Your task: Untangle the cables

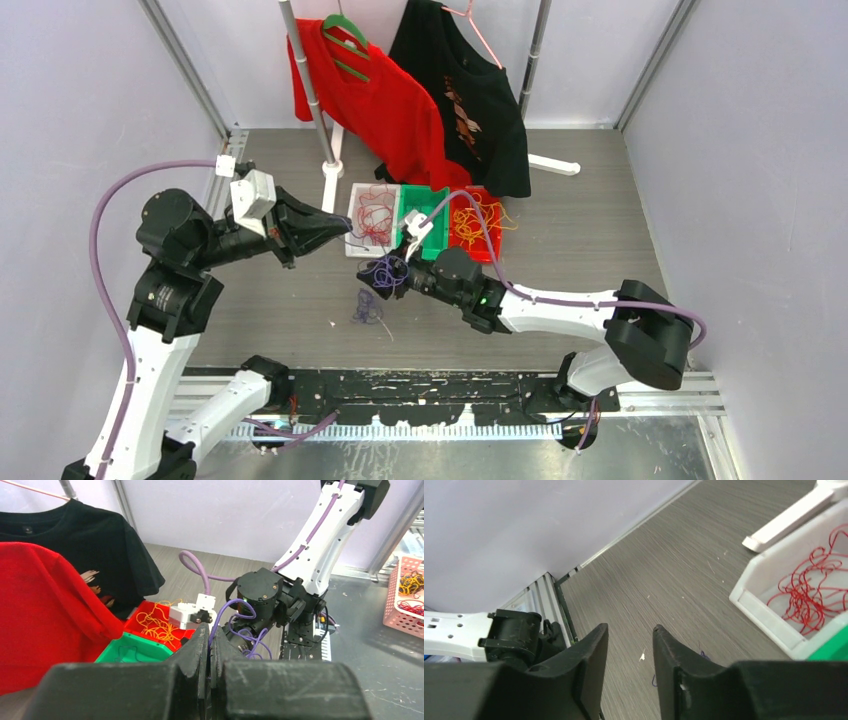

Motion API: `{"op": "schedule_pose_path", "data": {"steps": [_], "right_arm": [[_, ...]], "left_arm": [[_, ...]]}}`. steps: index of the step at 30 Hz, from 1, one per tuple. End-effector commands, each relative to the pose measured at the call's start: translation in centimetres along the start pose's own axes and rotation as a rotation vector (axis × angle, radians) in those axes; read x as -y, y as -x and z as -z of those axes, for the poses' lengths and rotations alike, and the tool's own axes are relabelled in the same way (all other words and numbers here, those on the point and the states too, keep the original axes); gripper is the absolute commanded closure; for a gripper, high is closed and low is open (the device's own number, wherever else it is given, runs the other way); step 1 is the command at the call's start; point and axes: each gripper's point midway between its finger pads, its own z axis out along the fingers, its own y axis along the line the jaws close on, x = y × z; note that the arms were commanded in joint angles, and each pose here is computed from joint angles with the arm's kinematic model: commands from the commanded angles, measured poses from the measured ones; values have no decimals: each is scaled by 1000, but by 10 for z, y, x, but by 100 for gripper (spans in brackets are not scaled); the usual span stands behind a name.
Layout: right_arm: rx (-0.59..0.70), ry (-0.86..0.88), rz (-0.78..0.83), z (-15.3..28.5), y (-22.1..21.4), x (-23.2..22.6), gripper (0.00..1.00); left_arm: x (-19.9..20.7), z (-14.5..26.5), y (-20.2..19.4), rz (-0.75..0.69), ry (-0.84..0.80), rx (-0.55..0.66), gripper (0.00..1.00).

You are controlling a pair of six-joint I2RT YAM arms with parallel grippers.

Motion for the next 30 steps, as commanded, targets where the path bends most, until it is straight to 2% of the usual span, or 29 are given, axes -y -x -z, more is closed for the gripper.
{"op": "schedule_pose_path", "data": {"steps": [1,5,9,13,17,23,30], "right_arm": [[38,-63,-6,6,6,12,53],[42,-208,-47,30,8,50,47],[42,-492,-51,69,12,105,43],[67,-816,-11,125,27,152,40],[137,-996,5,169,49,173,37],[231,-1073,-5,204,71,176,37],[286,-1070,-19,215,85,171,38]], "left_arm": [[-14,0,9,-39,72,3,100],[-35,-2,-21,5,144,-74,100],[-61,-8,-52,68,225,-139,100],[-94,-21,-87,141,284,-228,100],[-119,-38,-108,175,307,-287,100],[-149,-76,-142,108,313,-422,100],[-194,-112,-177,83,369,-542,100]]}}
